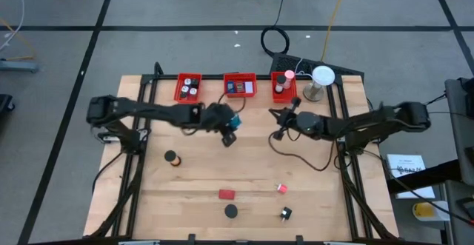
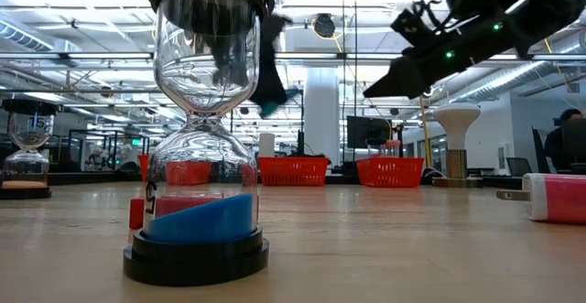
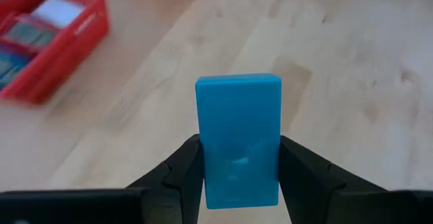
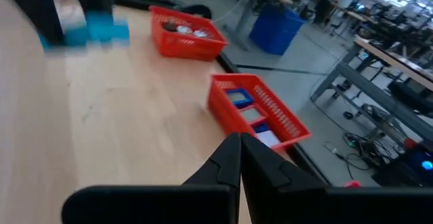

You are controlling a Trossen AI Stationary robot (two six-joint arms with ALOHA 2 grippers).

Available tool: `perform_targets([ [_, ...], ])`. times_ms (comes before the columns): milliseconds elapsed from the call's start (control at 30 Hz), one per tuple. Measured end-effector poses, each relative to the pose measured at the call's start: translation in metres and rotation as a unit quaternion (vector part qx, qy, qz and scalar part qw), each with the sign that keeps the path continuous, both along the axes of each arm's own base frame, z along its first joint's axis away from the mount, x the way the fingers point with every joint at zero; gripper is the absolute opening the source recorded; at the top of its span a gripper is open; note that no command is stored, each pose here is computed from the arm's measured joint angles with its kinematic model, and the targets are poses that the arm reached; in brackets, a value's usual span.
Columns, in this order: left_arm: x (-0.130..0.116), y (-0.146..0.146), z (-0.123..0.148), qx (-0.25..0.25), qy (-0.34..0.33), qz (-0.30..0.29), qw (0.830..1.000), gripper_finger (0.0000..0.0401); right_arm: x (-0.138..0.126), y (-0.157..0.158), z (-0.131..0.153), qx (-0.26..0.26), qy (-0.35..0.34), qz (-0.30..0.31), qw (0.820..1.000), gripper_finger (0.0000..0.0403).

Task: Pick & Place Office items
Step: Put the light blue digital clock into the middle red bin

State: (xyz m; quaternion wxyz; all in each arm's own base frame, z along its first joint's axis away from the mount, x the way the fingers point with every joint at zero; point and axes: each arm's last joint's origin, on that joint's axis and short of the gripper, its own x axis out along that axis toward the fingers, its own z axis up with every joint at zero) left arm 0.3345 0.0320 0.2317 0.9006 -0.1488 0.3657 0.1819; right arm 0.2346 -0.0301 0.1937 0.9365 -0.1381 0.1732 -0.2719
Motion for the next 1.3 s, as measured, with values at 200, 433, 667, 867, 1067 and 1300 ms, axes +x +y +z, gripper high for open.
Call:
perform_targets([
  [200, 0.036, 0.035, -0.038, 0.018, -0.060, -0.088, 0.994, 0.0154, -0.013, -0.008, 0.005, 0.004, -0.024, -0.010, 1.000, 0.0000],
  [433, 0.046, 0.063, -0.067, 0.010, -0.187, -0.154, 0.970, 0.0154, -0.012, -0.016, 0.001, 0.104, -0.060, 0.050, 0.991, 0.0000],
  [667, 0.008, 0.066, -0.091, 0.017, -0.314, -0.190, 0.930, 0.0154, -0.005, -0.017, -0.004, 0.221, -0.119, 0.079, 0.965, 0.0012],
  [867, -0.013, 0.063, -0.095, 0.015, -0.366, -0.221, 0.904, 0.0154, 0.013, -0.014, -0.008, 0.256, -0.215, 0.186, 0.924, 0.0074],
  [1067, -0.018, 0.060, -0.095, 0.023, -0.379, -0.246, 0.892, 0.0154, 0.028, -0.016, -0.020, 0.282, -0.266, 0.208, 0.898, 0.0173],
  [1300, -0.018, 0.059, -0.094, 0.035, -0.383, -0.252, 0.888, 0.0154, 0.054, -0.014, -0.024, 0.283, -0.257, 0.233, 0.894, 0.0276],
])
